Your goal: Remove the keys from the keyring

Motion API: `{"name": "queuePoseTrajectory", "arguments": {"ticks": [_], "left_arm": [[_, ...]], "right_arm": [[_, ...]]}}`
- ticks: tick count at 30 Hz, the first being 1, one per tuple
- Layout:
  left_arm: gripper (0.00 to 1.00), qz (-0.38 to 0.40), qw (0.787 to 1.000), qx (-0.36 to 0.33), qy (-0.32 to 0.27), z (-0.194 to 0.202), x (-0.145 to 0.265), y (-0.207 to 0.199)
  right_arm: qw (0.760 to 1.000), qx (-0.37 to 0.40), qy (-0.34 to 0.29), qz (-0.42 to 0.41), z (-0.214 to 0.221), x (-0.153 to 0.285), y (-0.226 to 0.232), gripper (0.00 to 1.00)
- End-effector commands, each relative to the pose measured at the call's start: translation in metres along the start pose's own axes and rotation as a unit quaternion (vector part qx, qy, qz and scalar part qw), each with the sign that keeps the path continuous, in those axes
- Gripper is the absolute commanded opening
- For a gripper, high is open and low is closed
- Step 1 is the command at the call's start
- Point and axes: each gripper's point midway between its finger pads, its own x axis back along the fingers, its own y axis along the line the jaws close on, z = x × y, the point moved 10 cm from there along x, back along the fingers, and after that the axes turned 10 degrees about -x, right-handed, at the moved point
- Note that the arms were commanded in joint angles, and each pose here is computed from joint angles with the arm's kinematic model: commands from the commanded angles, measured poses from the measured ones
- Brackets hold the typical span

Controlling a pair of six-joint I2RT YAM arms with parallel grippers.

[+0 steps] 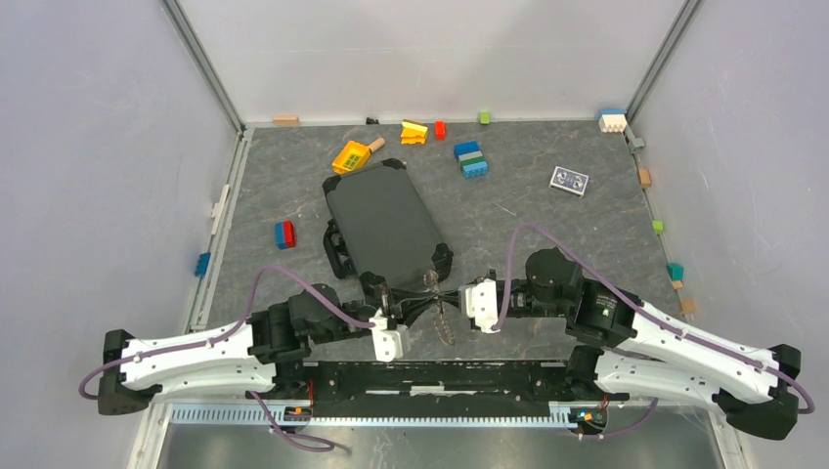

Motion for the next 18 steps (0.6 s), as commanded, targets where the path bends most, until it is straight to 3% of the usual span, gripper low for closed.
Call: {"name": "queuePoseTrajectory", "arguments": {"ticks": [1,6,9,13,18], "left_arm": [[0.14,-0.018,1.0,-0.008,-0.016,-0.011,-0.002,0.013],[0.03,-0.021,1.0,-0.011,-0.016,-0.012,-0.001,0.014],[0.02,-0.022,0.999,-0.011,-0.023,-0.014,0.001,0.016],[0.02,-0.033,0.999,-0.011,-0.031,-0.014,0.005,0.016],[0.02,-0.07,0.996,0.0,-0.048,-0.014,0.013,0.017]], "right_arm": [[0.998,0.028,-0.064,0.008,-0.026,0.006,-0.006,0.0],[0.997,0.03,-0.064,0.007,-0.025,0.006,-0.006,0.0],[0.997,0.031,-0.067,0.007,-0.024,0.006,-0.005,0.0],[0.996,0.037,-0.081,0.022,-0.021,0.009,-0.004,0.24],[0.992,0.042,-0.114,0.041,-0.02,0.015,-0.001,0.38]]}}
